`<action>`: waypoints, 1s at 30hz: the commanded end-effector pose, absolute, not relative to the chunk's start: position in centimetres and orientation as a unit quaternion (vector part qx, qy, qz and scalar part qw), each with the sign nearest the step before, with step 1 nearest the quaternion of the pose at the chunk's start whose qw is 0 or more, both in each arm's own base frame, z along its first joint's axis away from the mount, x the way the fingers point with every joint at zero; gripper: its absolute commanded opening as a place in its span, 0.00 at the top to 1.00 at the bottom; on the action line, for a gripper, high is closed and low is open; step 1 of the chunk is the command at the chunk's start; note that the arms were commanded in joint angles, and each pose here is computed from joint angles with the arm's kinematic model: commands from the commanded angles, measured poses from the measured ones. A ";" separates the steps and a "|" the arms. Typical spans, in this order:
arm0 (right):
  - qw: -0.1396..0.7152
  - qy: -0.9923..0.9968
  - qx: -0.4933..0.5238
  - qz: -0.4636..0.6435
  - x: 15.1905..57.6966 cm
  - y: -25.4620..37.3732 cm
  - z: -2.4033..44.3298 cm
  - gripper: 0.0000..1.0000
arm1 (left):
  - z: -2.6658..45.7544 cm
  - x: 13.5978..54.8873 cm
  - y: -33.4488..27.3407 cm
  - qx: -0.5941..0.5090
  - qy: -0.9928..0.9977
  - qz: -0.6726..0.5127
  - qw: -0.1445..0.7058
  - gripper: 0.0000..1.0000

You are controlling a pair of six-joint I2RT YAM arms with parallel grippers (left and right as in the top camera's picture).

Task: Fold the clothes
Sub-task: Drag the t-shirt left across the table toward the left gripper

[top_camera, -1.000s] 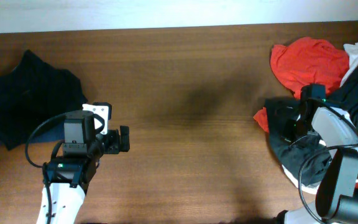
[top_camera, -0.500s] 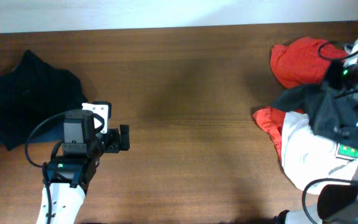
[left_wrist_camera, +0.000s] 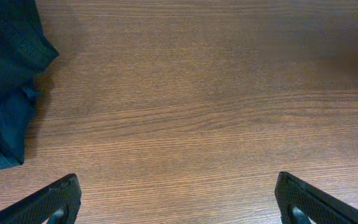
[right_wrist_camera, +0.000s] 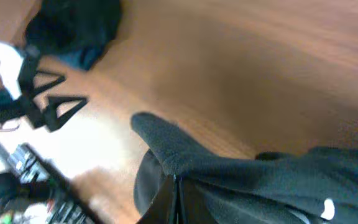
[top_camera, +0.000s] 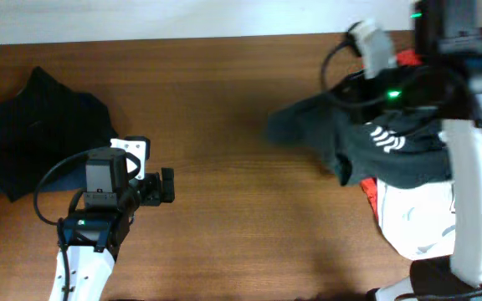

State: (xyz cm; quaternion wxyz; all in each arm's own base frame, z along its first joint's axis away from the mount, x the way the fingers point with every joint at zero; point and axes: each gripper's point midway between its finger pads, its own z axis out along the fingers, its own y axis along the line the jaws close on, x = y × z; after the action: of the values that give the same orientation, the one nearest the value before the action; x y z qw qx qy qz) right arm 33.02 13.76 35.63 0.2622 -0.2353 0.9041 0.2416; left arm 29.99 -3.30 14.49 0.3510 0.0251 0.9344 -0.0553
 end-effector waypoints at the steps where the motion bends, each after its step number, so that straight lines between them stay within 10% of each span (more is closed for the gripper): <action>1: 0.222 0.891 -0.286 0.272 32.0 17.8 33.9 0.96 | 15.4 30.4 -3.4 0.035 0.930 -0.057 0.362 0.01; 11: 0.197 0.879 -0.339 0.270 33.3 24.7 30.3 0.94 | 15.5 30.5 -3.4 0.035 0.929 -0.057 0.364 0.01; 14: 0.204 0.907 -0.304 0.208 34.9 23.0 29.1 0.01 | 15.5 30.5 -3.5 0.035 0.929 -0.058 0.364 0.01; 30: 0.090 0.996 0.023 0.011 34.8 3.5 25.8 0.01 | 6.9 29.8 -16.0 0.012 0.939 -0.305 0.158 0.01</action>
State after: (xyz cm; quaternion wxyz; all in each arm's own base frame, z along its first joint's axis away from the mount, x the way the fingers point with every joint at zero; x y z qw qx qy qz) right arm 34.81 5.27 26.00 0.0974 -0.0038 0.9949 0.0244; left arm 29.82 -14.02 8.59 0.2164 0.0729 0.9366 -0.2658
